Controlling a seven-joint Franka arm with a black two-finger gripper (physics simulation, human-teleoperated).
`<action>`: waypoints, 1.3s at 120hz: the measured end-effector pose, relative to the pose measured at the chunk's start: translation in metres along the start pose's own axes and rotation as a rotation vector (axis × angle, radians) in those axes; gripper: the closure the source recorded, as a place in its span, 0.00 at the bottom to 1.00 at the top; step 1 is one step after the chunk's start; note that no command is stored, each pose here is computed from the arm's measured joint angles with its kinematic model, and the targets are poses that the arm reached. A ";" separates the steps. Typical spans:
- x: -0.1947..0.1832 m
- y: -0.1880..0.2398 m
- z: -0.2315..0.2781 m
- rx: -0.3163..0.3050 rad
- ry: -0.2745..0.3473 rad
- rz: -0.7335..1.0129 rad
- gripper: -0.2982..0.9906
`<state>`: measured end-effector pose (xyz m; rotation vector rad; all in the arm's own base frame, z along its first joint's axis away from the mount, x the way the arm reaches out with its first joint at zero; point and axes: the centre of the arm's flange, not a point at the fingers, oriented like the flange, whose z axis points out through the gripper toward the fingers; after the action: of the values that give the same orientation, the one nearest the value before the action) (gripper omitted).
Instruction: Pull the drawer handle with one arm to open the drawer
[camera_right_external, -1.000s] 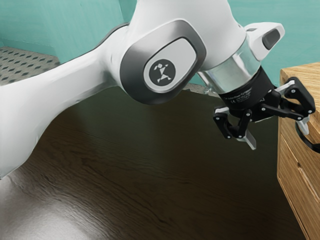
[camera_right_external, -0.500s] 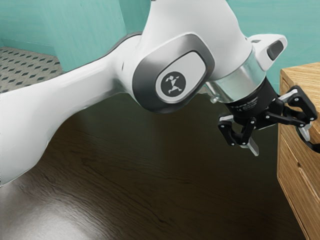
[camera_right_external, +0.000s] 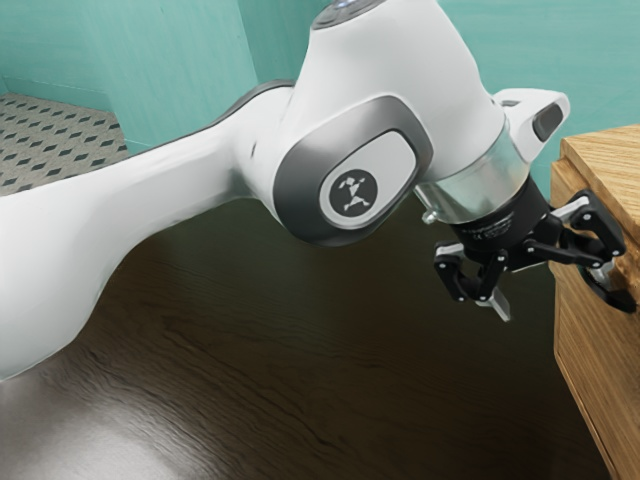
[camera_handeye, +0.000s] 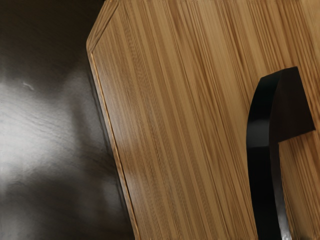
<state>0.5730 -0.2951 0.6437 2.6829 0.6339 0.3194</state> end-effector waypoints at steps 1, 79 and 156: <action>0.000 0.000 -0.001 0.001 0.002 0.001 0.23; 0.002 -0.033 -0.033 0.040 0.073 -0.034 0.23; -0.013 -0.052 -0.031 0.079 0.079 -0.036 0.23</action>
<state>0.5327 -0.2486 0.6498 2.7416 0.7323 0.4003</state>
